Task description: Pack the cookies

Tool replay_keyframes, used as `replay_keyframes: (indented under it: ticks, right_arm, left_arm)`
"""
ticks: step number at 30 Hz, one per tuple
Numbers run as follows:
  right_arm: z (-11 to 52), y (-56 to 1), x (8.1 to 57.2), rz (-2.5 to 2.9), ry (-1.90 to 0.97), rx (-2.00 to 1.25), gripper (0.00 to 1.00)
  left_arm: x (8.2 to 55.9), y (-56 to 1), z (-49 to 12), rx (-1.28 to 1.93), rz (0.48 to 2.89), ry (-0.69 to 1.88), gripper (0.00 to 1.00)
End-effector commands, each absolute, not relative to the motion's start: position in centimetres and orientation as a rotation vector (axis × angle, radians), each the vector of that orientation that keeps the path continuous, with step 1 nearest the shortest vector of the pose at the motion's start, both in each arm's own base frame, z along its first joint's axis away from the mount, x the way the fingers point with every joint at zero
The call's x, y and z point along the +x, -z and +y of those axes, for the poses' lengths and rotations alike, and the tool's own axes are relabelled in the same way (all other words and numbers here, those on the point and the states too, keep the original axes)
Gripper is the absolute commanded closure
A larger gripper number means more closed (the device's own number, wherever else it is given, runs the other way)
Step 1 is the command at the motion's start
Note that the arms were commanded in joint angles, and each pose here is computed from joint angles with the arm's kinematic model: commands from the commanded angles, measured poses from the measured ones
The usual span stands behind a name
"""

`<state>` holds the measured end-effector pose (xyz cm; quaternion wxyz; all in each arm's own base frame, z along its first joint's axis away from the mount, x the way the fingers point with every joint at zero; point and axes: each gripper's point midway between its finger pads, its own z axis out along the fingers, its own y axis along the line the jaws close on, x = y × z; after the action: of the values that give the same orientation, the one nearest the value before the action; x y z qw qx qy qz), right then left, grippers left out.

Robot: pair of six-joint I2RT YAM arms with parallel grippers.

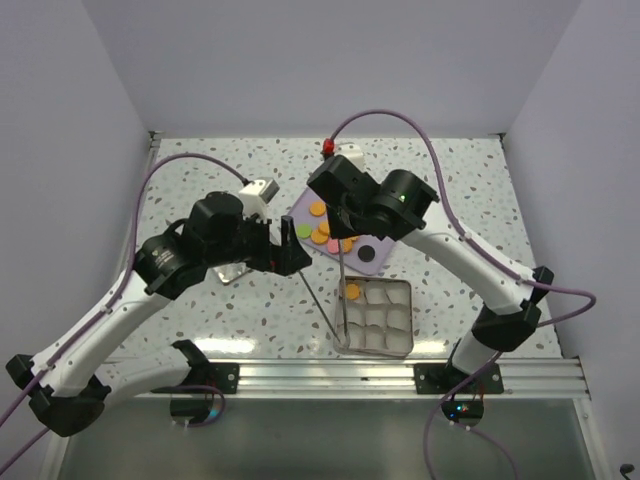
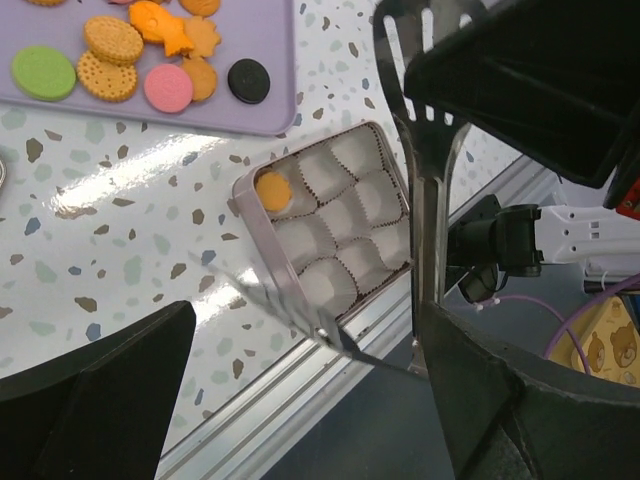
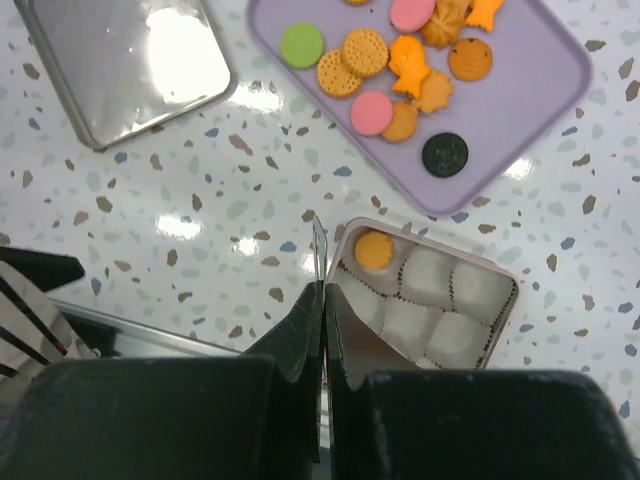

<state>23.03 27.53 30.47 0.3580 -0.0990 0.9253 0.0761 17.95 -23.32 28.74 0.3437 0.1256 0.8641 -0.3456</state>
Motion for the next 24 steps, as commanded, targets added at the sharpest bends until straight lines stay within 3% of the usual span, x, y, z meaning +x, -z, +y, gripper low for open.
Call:
replay_keyframes:
  ticks: [1, 6, 8, 9, 10, 15, 18, 19, 22, 24]
  right_arm:
    - [26.3, -30.8, 23.8, 2.401, -0.058, -0.293, 1.0]
    - [26.5, -32.0, 24.3, 2.385, -0.112, -0.262, 1.0]
    - [26.3, -32.5, 24.3, 2.38, -0.154, -0.242, 1.0]
    - [26.0, -32.3, 24.4, 2.386, -0.153, -0.229, 1.0]
    - [25.9, -32.5, 24.5, 2.381, -0.163, -0.217, 1.0]
    - [25.0, -33.4, 24.5, 2.36, -0.181, -0.161, 1.0]
    - [24.1, -34.1, 24.9, 2.333, -0.152, -0.11, 1.0]
    - [23.8, -34.3, 24.9, 2.324, -0.143, -0.098, 1.0]
    - [21.5, -34.9, 25.2, 2.296, -0.02, -0.033, 1.0]
    - [19.7, -35.5, 25.2, 2.279, 0.052, 0.016, 1.0]
  left_arm:
    - [17.8, -31.3, -23.9, 0.331, 2.195, 0.958, 0.0]
    - [18.6, -30.5, -23.6, 0.3, 2.232, 0.891, 0.0]
    - [19.5, -29.3, -22.5, 0.233, 2.277, 0.783, 0.06]
    - [19.8, -28.8, -22.2, 0.208, 2.297, 0.748, 0.12]
    - [20.0, -28.7, -21.9, 0.192, 2.308, 0.722, 0.24]
    - [21.1, -26.9, -21.7, 0.147, 2.383, 0.618, 0.43]
    - [21.4, -26.6, -22.0, 0.142, 2.404, 0.602, 0.61]
    - [21.6, -26.7, -22.1, 0.141, 2.408, 0.598, 0.74]
    - [21.7, -26.6, -21.6, 0.128, 2.435, 0.546, 0.93]
    - [22.0, -26.6, -21.1, 0.105, 2.436, 0.504, 1.0]
